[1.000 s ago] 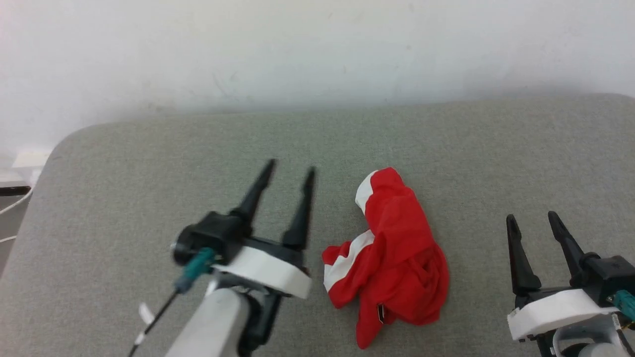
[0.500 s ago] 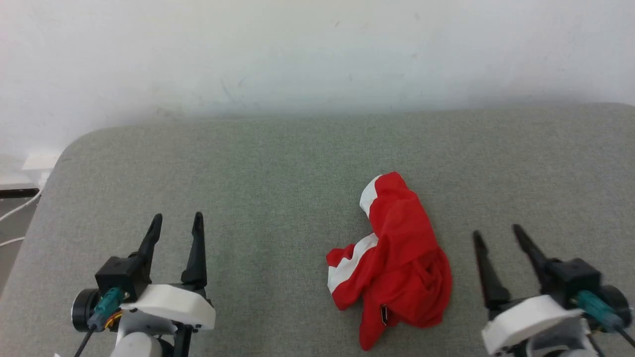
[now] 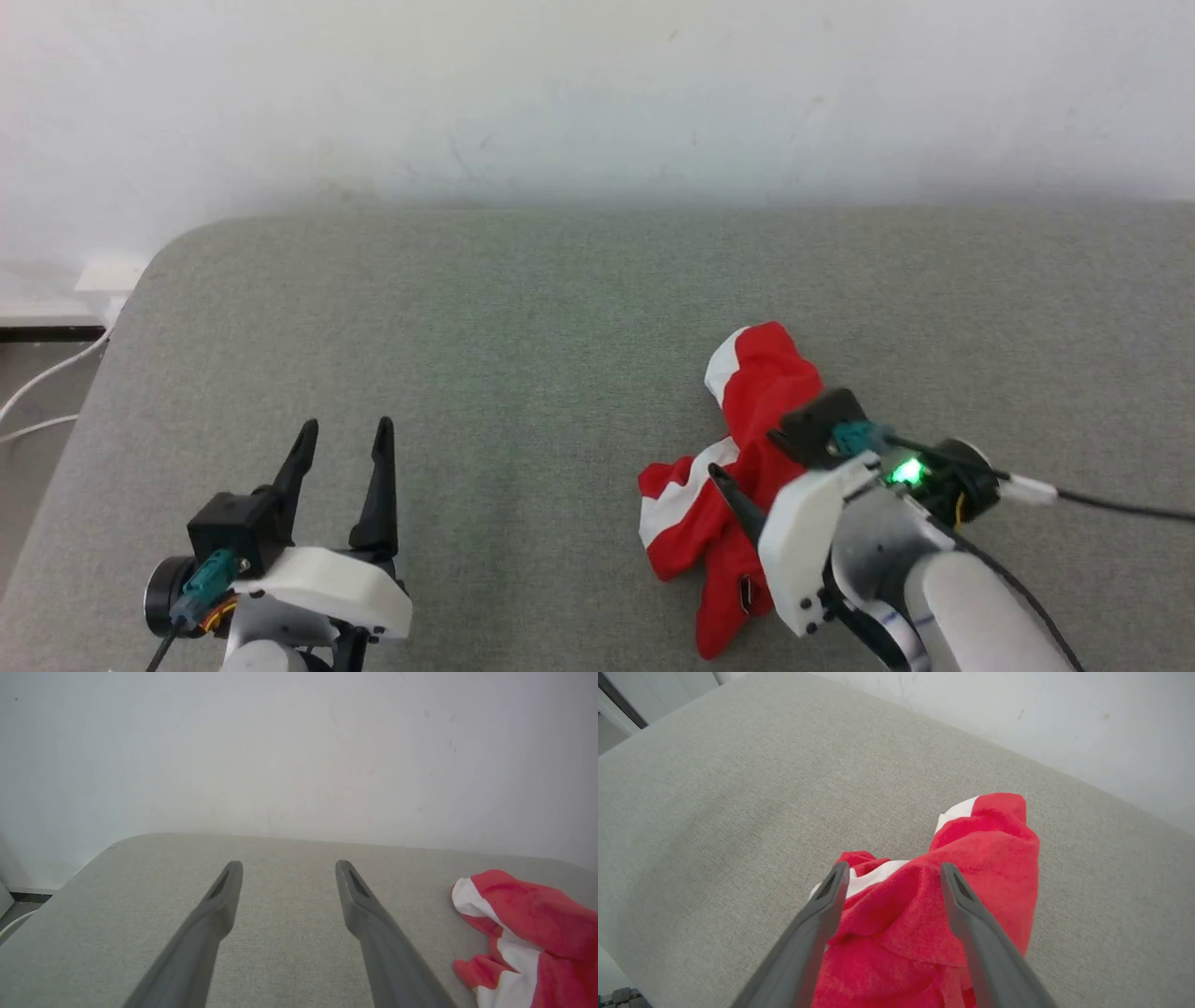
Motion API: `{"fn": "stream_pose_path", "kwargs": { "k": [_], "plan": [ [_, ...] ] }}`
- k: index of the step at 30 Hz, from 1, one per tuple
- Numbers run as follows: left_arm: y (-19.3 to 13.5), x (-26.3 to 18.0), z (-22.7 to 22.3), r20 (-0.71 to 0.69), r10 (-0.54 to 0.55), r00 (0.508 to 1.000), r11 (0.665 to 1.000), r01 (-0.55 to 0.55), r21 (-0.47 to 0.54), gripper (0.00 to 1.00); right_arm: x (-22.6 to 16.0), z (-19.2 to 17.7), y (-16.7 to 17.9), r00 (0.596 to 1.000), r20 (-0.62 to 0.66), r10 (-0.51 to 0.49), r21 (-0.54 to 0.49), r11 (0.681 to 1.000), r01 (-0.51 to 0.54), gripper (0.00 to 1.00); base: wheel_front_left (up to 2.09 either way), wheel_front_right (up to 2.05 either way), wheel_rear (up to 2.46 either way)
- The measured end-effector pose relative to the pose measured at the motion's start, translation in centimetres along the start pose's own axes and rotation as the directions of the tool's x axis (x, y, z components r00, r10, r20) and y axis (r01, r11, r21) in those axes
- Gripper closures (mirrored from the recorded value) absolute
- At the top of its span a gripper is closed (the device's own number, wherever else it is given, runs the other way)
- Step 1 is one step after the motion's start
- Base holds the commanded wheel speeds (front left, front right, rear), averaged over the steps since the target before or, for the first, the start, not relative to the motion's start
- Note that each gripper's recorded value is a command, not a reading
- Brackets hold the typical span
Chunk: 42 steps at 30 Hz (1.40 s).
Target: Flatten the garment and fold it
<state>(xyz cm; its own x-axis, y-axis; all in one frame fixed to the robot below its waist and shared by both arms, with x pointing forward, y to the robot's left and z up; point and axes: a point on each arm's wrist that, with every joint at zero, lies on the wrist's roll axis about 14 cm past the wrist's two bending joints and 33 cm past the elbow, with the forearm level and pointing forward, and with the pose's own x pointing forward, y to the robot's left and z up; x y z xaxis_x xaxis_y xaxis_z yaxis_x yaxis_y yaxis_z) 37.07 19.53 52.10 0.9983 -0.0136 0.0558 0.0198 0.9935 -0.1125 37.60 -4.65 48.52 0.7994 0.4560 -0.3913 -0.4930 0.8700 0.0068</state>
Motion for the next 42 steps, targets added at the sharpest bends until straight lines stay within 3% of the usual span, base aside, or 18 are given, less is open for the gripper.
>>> {"fn": "stream_pose_path", "kwargs": {
  "k": [6, 7, 8, 9, 10, 15, 20, 23, 26, 27, 28, 29, 30, 33, 37, 42],
  "plan": [
    [-0.1, -0.3, -0.4, -0.01, 0.008, 1.0, 1.0, -0.008, -0.021, 0.0, 1.7, -1.4, -0.5, 0.987, -0.162, 0.002, -0.102, 0.995, -0.019, 0.0, 0.0, 0.0, 0.0],
    [-0.2, -0.3, -0.5, -0.011, 0.008, 1.0, 1.0, -0.008, -0.025, 0.0, 1.8, -2.2, -0.7, 0.979, -0.206, -0.002, -0.113, 0.993, -0.022, 0.5, 0.0, 0.0, 0.0],
    [-0.2, -0.3, -0.6, -0.014, 0.01, 1.0, 1.0, -0.01, -0.027, 0.0, 1.9, -2.9, -0.7, 0.972, -0.236, -0.001, -0.107, 0.994, -0.025, 0.65, 0.0, 0.0, 0.0],
    [-0.2, -0.4, -0.6, -0.016, 0.012, 1.0, 1.0, -0.012, -0.027, 0.0, 1.9, -3.3, -0.8, 0.966, -0.257, 0.001, -0.101, 0.994, -0.028, 0.94, 0.0, 0.0, 0.0],
    [-0.1, -0.4, -0.6, -0.013, 0.013, 1.0, 1.0, -0.014, -0.028, 0.0, 1.9, -3.7, -0.9, 0.962, -0.274, 0.001, -0.1, 0.995, -0.029, 1.0, 0.0, 0.0, 0.0],
    [-0.2, -0.1, -0.5, -0.006, 0.011, 1.0, 1.0, -0.011, -0.028, 0.0, 1.7, -2.6, -2.2, 0.977, -0.214, -0.022, -0.072, 0.997, 0.006, 1.0, 0.0, 0.0, 0.0],
    [-0.5, 0.2, -0.5, -0.004, -0.001, 1.0, 1.0, 0.001, -0.027, 0.0, -0.2, -0.2, -6.6, 0.987, -0.053, -0.151, 0.011, 0.988, 0.152, 1.0, 0.0, 0.0, 0.0],
    [-0.8, 0.4, -0.4, -0.002, -0.008, 1.0, 0.999, 0.008, -0.031, 0.0, -2.6, -1.2, -9.9, 0.963, -0.023, -0.27, 0.106, 0.957, 0.271, 1.0, 0.0, 0.0, 0.0],
    [-1.1, 0.5, -0.5, -0.003, -0.016, 1.0, 0.999, 0.016, -0.034, 0.0, -5.2, -4.5, -12.4, 0.925, -0.081, -0.371, 0.189, 0.906, 0.379, 1.0, 0.0, 0.0, 0.0],
    [-1.1, 0.6, -0.5, -0.003, -0.018, 1.0, 0.999, 0.018, -0.034, 0.0, -6.1, -5.6, -13.1, 0.911, -0.104, -0.4, 0.209, 0.886, 0.413, 0.95, 0.0, 0.0, 0.0],
    [-1.2, 0.6, -0.5, -0.004, -0.021, 1.0, 0.999, 0.021, -0.034, 0.0, -6.9, -6.8, -13.5, 0.898, -0.13, -0.42, 0.229, 0.868, 0.44, 0.74, 0.0, 0.0, 0.0],
    [-1.3, 0.7, -0.5, -0.004, -0.023, 1.0, 0.999, 0.023, -0.034, 0.0, -7.6, -8.0, -13.7, 0.887, -0.16, -0.433, 0.245, 0.853, 0.46, 0.2, 0.0, 0.0, 0.0],
    [-1.3, 0.7, -0.5, -0.005, -0.022, 1.0, 0.999, 0.022, -0.034, 0.0, -8.0, -9.1, -13.7, 0.88, -0.184, -0.437, 0.254, 0.844, 0.472, 0.0, 0.0, 0.0, 0.0],
    [-1.4, 0.8, -0.6, -0.007, -0.022, 1.0, 0.999, 0.022, -0.034, 0.0, -8.7, -10.2, -13.5, 0.874, -0.181, -0.451, 0.281, 0.828, 0.486, 0.0, 0.0, 0.0, 0.0],
    [-1.5, 0.9, -0.6, -0.005, -0.024, 1.0, 0.999, 0.024, -0.039, 0.0, -8.8, -8.2, -13.9, 0.875, -0.064, -0.48, 0.315, 0.822, 0.474, 0.0, 0.0, 0.0, 0.0],
    [-1.5, 0.8, -0.4, 0.001, -0.018, 1.0, 0.999, 0.018, -0.043, 0.0, -8.5, -6.0, -13.3, 0.884, 0.015, -0.467, 0.31, 0.843, 0.44, 0.0, 0.0, 0.0, 0.0]
  ]
}}
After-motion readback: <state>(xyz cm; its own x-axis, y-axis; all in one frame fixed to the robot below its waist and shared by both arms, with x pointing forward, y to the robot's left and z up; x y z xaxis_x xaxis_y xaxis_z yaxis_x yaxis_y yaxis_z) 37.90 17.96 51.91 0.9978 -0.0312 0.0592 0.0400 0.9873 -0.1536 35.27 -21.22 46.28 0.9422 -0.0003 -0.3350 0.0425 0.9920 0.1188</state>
